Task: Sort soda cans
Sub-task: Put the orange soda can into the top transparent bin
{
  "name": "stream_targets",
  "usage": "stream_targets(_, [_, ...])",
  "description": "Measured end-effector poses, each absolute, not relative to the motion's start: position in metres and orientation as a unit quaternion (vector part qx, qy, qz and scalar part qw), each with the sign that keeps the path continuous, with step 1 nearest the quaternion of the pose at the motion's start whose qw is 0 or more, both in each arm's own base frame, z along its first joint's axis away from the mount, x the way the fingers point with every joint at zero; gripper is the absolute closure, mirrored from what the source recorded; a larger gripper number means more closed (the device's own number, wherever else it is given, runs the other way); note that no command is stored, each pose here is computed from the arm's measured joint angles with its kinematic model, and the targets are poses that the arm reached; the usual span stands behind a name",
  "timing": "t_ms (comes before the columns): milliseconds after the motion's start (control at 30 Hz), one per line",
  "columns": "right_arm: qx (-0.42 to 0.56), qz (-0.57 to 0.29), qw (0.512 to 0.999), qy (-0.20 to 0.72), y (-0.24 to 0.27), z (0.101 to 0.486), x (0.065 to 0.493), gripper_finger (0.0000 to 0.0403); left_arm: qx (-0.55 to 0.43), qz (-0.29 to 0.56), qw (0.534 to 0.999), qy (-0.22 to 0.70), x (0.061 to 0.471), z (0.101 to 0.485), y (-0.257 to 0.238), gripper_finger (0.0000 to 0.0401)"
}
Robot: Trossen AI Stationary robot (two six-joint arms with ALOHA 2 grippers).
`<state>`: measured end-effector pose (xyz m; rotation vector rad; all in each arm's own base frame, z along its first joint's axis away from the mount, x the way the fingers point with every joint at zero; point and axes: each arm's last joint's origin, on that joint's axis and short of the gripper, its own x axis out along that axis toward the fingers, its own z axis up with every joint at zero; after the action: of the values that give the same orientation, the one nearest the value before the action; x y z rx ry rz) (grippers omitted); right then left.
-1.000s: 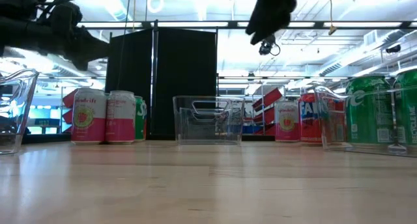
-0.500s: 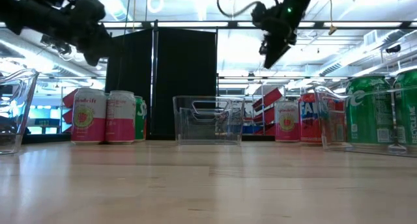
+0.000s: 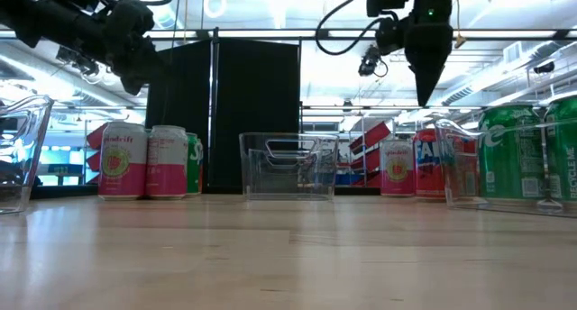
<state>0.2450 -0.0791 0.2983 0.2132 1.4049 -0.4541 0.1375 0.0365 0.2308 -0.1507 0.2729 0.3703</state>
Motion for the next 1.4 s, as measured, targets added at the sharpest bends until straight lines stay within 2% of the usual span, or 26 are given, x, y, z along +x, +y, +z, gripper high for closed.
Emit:
stream_targets(300, [0.101,-0.208,0.727,0.647,-0.092,0.288,0.241,0.0108,-0.059,0.181,0.972,0.139,0.138,0.231,0.036,0.0391])
stream_targets(533, [0.106,-0.207,0.698,0.678,-0.102,0.256,0.229,0.0072,-0.059,0.182,0.971,0.145,0.139,0.229,0.037,0.0391])
stream_targets(767, [0.098,-0.204,0.701,0.677,-0.104,0.229,0.226,0.0083,-0.058,0.184,0.971,0.142,0.139,0.23,0.037,0.0391])
stream_targets(933, [0.1,-0.206,0.715,0.661,-0.104,0.235,0.232,0.0144,-0.057,0.185,0.971,0.139,0.139,0.23,0.037,0.0391])
stream_targets(1400, [0.051,-0.209,0.843,0.493,-0.115,0.339,0.284,0.0148,-0.047,0.187,0.973,0.128,0.14,0.232,0.037,0.0391])
